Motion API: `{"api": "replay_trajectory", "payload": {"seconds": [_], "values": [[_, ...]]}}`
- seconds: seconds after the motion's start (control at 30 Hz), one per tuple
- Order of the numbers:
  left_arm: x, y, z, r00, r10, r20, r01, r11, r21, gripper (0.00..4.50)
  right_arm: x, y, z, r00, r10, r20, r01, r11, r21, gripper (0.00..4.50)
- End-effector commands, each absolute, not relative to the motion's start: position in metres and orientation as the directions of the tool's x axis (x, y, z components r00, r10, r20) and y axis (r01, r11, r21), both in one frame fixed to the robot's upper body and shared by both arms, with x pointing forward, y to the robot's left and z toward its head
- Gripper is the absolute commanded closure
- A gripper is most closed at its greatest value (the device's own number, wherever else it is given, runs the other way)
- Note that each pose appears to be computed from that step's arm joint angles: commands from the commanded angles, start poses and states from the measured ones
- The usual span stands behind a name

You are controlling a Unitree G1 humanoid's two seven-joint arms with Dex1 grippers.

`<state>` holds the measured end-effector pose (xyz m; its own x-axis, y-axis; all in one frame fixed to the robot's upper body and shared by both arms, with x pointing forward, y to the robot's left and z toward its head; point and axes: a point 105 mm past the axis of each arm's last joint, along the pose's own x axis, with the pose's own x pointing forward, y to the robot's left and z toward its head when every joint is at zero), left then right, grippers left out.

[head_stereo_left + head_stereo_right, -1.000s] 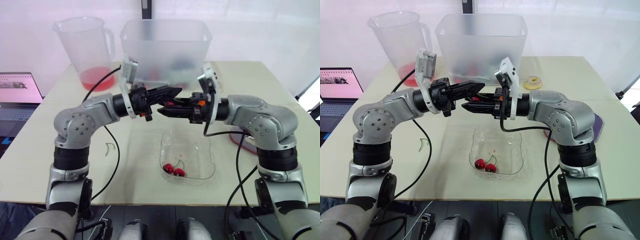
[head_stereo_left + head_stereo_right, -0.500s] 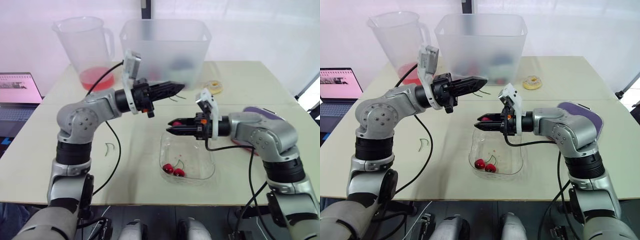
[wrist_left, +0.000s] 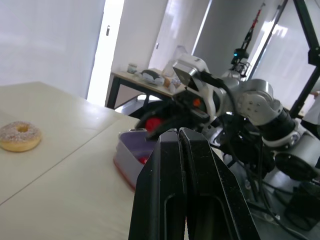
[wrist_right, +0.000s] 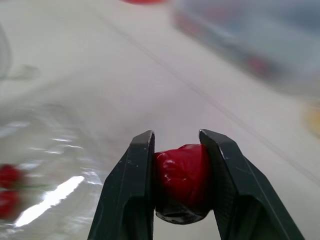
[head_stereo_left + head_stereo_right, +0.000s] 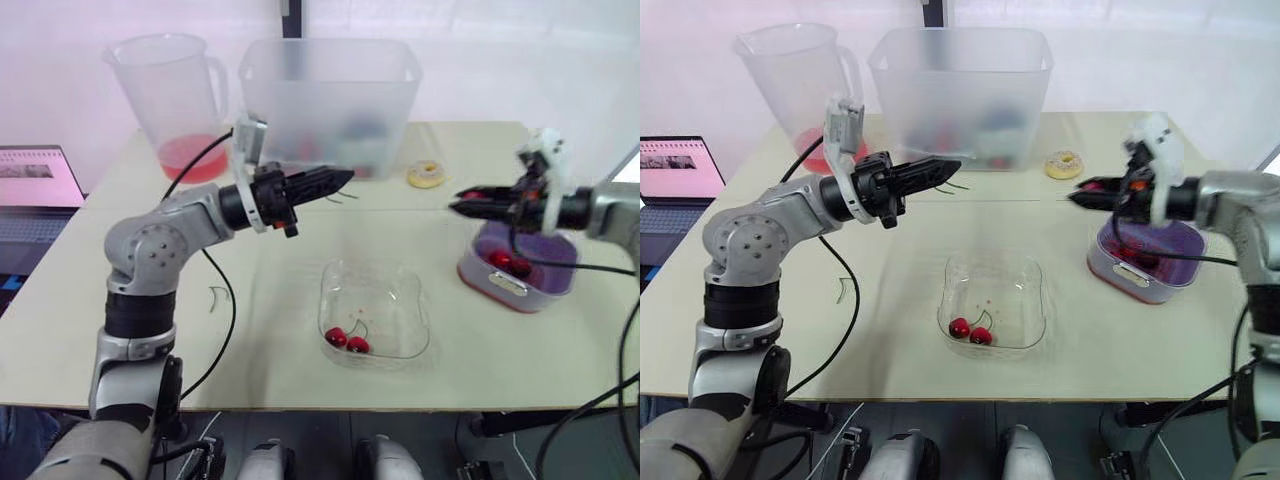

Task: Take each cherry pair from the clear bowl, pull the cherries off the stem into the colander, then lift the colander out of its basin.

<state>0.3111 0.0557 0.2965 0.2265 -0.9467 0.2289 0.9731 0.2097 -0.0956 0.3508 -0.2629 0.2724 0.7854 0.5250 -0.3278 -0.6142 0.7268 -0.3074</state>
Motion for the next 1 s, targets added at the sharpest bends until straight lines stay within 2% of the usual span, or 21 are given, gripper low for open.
{"api": "replay_trajectory", "payload": {"seconds": [0.03,0.17,0.27,0.3,0.33,0.37,0.5,0.7,0.8,0.83,0.9,1.0], "values": [[0.303,0.059,0.304,0.225,-0.937,0.268,0.974,0.215,-0.065,4.5,0.353,-0.309,0.258,0.825,0.342,-0.449,-0.538,0.716,-0.445,3.11],[0.302,0.059,0.302,0.235,-0.934,0.27,0.972,0.225,-0.069,4.5,0.361,-0.324,0.243,0.831,0.308,-0.462,-0.512,0.748,-0.423,3.11],[0.301,0.059,0.298,0.248,-0.932,0.266,0.969,0.236,-0.073,4.5,0.367,-0.329,0.217,0.818,0.29,-0.496,-0.511,0.762,-0.398,3.11],[0.3,0.059,0.297,0.251,-0.931,0.265,0.968,0.24,-0.074,4.5,0.369,-0.331,0.212,0.819,0.283,-0.499,-0.506,0.765,-0.399,2.66],[0.3,0.059,0.297,0.254,-0.931,0.264,0.967,0.243,-0.074,4.5,0.37,-0.334,0.209,0.821,0.274,-0.5,-0.5,0.767,-0.402,2.48],[0.3,0.059,0.296,0.256,-0.93,0.263,0.967,0.245,-0.075,4.5,0.37,-0.336,0.207,0.823,0.266,-0.502,-0.496,0.767,-0.408,2.11],[0.3,0.06,0.295,0.267,-0.928,0.259,0.964,0.257,-0.073,4.5,0.374,-0.344,0.218,0.854,0.232,-0.466,-0.452,0.776,-0.44,0.09],[0.303,0.068,0.293,0.304,-0.92,0.248,0.953,0.294,-0.077,4.5,0.367,-0.326,0.273,0.863,0.356,-0.357,-0.483,0.791,-0.377,0.01],[0.307,0.077,0.29,0.344,-0.908,0.237,0.939,0.335,-0.082,4.5,0.356,-0.3,0.303,0.817,0.494,-0.298,-0.574,0.748,-0.333,0.01],[0.308,0.08,0.29,0.357,-0.904,0.235,0.934,0.346,-0.085,4.5,0.351,-0.289,0.31,0.787,0.549,-0.28,-0.616,0.723,-0.314,0.01],[0.309,0.088,0.287,0.398,-0.89,0.225,0.917,0.385,-0.1,4.5,0.332,-0.253,0.33,0.66,0.716,-0.227,-0.75,0.611,-0.254,0.01],[0.306,0.101,0.28,0.452,-0.869,0.2,0.892,0.437,-0.12,4.5,0.304,-0.212,0.352,0.466,0.871,-0.154,-0.877,0.432,-0.21,0.01]]}}
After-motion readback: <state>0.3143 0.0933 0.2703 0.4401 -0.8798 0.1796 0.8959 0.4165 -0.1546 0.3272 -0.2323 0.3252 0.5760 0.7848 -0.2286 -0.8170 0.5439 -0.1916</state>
